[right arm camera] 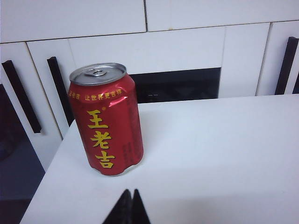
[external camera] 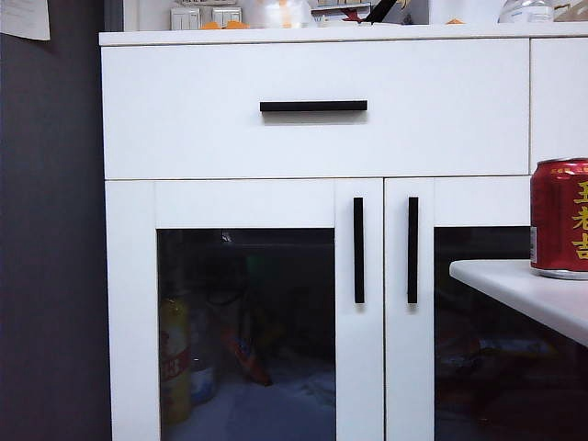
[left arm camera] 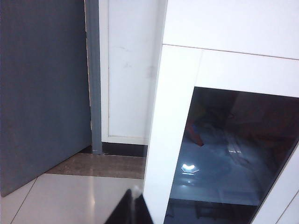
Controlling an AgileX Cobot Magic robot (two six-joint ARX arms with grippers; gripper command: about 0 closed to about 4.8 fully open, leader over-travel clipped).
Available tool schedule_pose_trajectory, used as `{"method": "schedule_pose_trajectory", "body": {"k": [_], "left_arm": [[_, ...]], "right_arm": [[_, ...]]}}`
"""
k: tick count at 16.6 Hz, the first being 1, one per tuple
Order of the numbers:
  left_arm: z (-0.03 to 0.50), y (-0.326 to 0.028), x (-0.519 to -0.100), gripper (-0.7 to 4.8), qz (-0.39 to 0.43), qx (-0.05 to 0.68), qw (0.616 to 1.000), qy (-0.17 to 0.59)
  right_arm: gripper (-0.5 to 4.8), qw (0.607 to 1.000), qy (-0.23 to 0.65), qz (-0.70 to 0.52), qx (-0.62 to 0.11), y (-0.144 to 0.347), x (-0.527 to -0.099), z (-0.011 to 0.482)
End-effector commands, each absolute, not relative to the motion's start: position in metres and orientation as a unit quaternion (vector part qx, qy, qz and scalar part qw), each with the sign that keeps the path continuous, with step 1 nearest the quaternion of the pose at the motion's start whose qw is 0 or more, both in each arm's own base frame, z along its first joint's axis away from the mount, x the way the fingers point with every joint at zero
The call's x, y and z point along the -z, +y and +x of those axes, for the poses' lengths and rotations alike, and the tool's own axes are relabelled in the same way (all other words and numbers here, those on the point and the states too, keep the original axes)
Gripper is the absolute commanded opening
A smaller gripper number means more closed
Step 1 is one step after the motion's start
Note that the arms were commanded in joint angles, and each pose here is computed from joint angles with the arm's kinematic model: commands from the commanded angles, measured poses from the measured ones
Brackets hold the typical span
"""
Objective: Open the left door of the white cabinet, pick up a can of beverage from the table on the right, place it inside the cabinet, and finally close the cabinet door.
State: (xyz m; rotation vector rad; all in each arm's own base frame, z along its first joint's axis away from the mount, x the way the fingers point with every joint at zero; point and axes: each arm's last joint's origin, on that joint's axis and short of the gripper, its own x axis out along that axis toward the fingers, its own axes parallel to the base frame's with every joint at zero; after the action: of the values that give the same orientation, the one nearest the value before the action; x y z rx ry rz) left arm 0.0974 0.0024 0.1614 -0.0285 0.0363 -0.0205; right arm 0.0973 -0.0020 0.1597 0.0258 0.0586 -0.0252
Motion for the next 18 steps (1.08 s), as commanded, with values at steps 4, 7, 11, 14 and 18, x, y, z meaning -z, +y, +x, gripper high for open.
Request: {"method": "schedule_pose_trajectory", "body": {"k": [4,7,11,14,18], "left_arm": [[0.097,0.004,-0.162,-0.06,-0.013,-0.011,1.000,0.012],[0.097,0.004,-0.163,-0.05,-0.025,-0.010,1.000,0.010],[0.094,-0.001,-0.186,2.22,-0.115,0.064,0.990,-0.046],[0.086,-0.004,-0.211,4.39,-0.107,0.115,0.985,-0.077],[0.068,-0.006,-0.262,4.41,-0.092,0.145,0.975,-0.143]], "right_arm": [[-0.07,1.000,0.023,0.013,0.014,-0.002,-0.161,0.097],[-0.04,1.000,0.021,0.016,0.008,-0.002,-0.162,0.097],[3.39,0.999,-0.038,0.039,0.004,-0.001,-0.213,0.083],[3.86,0.996,-0.081,0.027,0.001,-0.001,-0.258,0.063],[3.93,0.993,-0.114,-0.021,-0.035,0.002,-0.297,0.042]]}}
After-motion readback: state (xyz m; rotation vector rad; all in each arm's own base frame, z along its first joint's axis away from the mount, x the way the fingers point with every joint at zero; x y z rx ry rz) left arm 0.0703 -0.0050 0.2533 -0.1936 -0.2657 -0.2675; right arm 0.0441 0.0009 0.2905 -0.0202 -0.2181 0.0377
